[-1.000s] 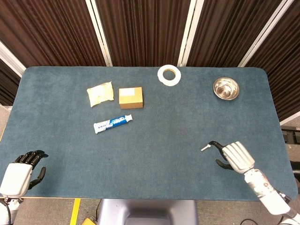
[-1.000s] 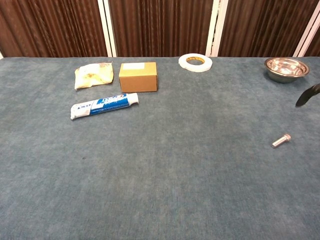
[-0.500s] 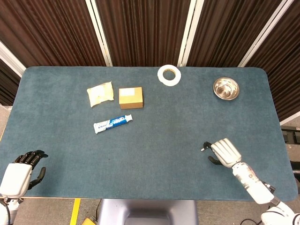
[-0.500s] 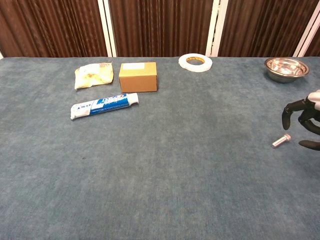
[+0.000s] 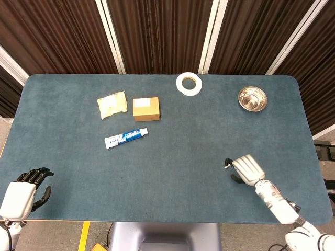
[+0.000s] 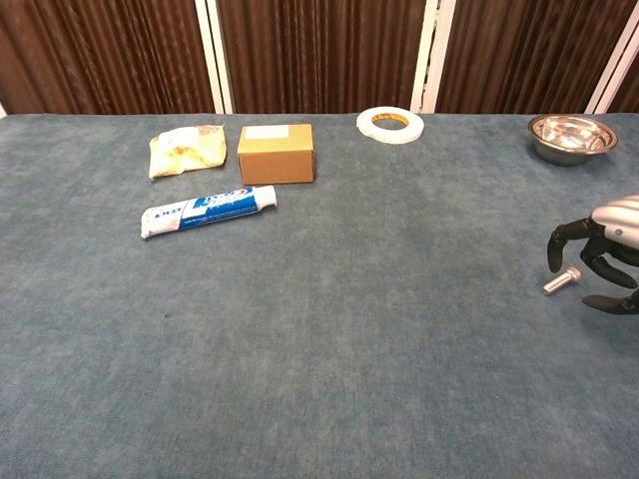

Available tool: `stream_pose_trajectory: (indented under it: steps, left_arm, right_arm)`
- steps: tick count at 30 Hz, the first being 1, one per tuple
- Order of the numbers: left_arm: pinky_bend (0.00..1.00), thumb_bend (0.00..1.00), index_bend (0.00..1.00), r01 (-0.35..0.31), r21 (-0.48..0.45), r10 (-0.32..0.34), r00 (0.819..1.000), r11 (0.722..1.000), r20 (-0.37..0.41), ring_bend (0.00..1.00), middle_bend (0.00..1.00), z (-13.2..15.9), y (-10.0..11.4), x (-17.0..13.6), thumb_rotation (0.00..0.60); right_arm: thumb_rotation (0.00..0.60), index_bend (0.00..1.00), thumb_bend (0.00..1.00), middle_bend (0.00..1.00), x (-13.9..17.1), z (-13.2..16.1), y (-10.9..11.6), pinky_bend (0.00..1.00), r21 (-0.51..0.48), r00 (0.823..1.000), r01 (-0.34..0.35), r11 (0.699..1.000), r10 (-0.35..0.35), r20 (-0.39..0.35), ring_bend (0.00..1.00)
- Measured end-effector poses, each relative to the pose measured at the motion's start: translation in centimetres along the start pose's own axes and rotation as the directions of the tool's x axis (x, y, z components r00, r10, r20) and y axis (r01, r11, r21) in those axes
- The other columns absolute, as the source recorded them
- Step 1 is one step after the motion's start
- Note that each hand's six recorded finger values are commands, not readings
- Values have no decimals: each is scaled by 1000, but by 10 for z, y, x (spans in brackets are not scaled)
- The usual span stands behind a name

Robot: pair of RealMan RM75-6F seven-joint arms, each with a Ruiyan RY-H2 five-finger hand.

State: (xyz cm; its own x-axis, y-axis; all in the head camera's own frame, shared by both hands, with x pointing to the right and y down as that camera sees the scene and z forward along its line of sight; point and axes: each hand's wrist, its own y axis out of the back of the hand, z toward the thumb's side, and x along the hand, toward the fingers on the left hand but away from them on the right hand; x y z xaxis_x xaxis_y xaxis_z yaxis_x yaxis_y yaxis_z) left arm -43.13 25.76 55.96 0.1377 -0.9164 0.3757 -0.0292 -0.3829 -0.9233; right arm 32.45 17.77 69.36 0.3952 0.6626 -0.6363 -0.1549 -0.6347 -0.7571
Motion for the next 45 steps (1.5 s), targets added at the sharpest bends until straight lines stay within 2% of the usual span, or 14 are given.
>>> stream_pose_trajectory:
  steps: [16, 28, 40, 45]
  left_arm:
    - [421, 452, 361, 10, 2, -10, 1000, 1000, 0, 302, 295, 0, -2, 0, 600]
    - [421, 452, 362, 12, 5, -12, 1000, 1000, 1, 302, 295, 0, -3, 0, 600]
    - [421, 451, 359, 16, 8, -16, 1000, 1000, 2, 302, 296, 0, -4, 0, 600]
    - [422, 451, 359, 16, 8, -16, 1000, 1000, 0, 302, 296, 0, -4, 0, 600]
  right_arm:
    - [600, 507, 411, 892, -17, -6, -11, 968, 14, 999, -21, 1000, 20, 44, 994]
    - [600, 517, 411, 894, -24, -3, -16, 968, 18, 999, -29, 999, 28, 43, 995]
    - [600, 577, 412, 901, -29, -1, -20, 971, 15, 999, -26, 1000, 26, 39, 1000]
    - [600, 620, 441, 903, -30, -1, -20, 973, 18, 999, -20, 1000, 19, 39, 1000]
